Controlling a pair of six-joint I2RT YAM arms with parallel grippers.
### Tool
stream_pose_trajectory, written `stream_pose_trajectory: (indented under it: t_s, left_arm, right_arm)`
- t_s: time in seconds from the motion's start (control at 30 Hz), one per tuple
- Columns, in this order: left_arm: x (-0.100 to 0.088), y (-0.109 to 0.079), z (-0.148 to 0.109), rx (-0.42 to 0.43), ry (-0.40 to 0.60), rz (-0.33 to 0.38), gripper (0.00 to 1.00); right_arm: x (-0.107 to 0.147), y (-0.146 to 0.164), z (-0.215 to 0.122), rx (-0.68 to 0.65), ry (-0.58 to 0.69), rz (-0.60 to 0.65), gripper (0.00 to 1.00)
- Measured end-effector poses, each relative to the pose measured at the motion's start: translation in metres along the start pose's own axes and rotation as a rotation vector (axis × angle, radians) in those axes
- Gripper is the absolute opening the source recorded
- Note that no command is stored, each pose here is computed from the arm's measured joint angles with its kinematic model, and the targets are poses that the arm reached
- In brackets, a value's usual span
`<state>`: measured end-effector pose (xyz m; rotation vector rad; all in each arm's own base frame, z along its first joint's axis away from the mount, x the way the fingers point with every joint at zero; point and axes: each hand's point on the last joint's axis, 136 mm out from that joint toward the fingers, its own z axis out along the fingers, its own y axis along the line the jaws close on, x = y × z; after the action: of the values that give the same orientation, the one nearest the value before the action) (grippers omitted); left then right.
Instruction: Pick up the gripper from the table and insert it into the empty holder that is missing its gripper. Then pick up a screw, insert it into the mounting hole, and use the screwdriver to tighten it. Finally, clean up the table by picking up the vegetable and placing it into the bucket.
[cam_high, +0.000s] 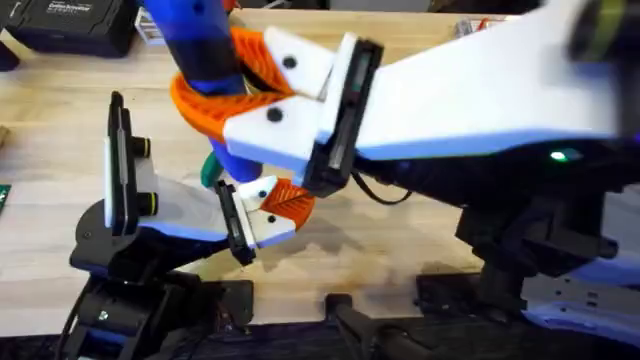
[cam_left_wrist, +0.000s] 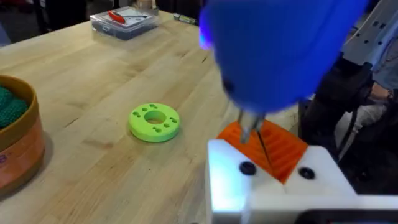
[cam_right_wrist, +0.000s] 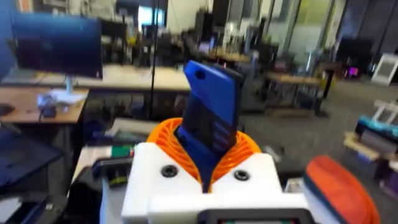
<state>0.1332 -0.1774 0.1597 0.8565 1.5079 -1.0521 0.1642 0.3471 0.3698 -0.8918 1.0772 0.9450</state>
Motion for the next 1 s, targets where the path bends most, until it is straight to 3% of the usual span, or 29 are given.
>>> stream_pose_trajectory:
  t_s: [0.17,0.37,0.57,0.73,0.87,1.0]
  left_arm:
    - [0.0,0.0,0.0,0.0,0.0,0.0,0.004]
    - [0.0,0.0,0.0,0.0,0.0,0.0,0.004]
    - [0.0,0.0,0.0,0.0,0.0,0.0,0.004]
    - [0.0,0.0,0.0,0.0,0.0,0.0,0.004]
    - [0.0,0.0,0.0,0.0,0.0,0.0,0.004]
    - [0.0,0.0,0.0,0.0,0.0,0.0,0.004]
  right_arm:
    - [-0.02,-0.002,-0.001,0.008,-0.076,-0.025,0.023]
    - [0.006,-0.032,-0.006,0.093,0.034,-0.128,0.023]
    - [0.081,-0.12,-0.049,0.308,0.424,-0.42,0.023]
    - [0.149,-0.182,-0.113,0.366,0.826,-0.62,0.023]
    - [0.187,-0.221,-0.161,0.366,1.065,-0.712,0.023]
    - [0.214,-0.253,-0.205,0.386,1.226,-0.719,0.023]
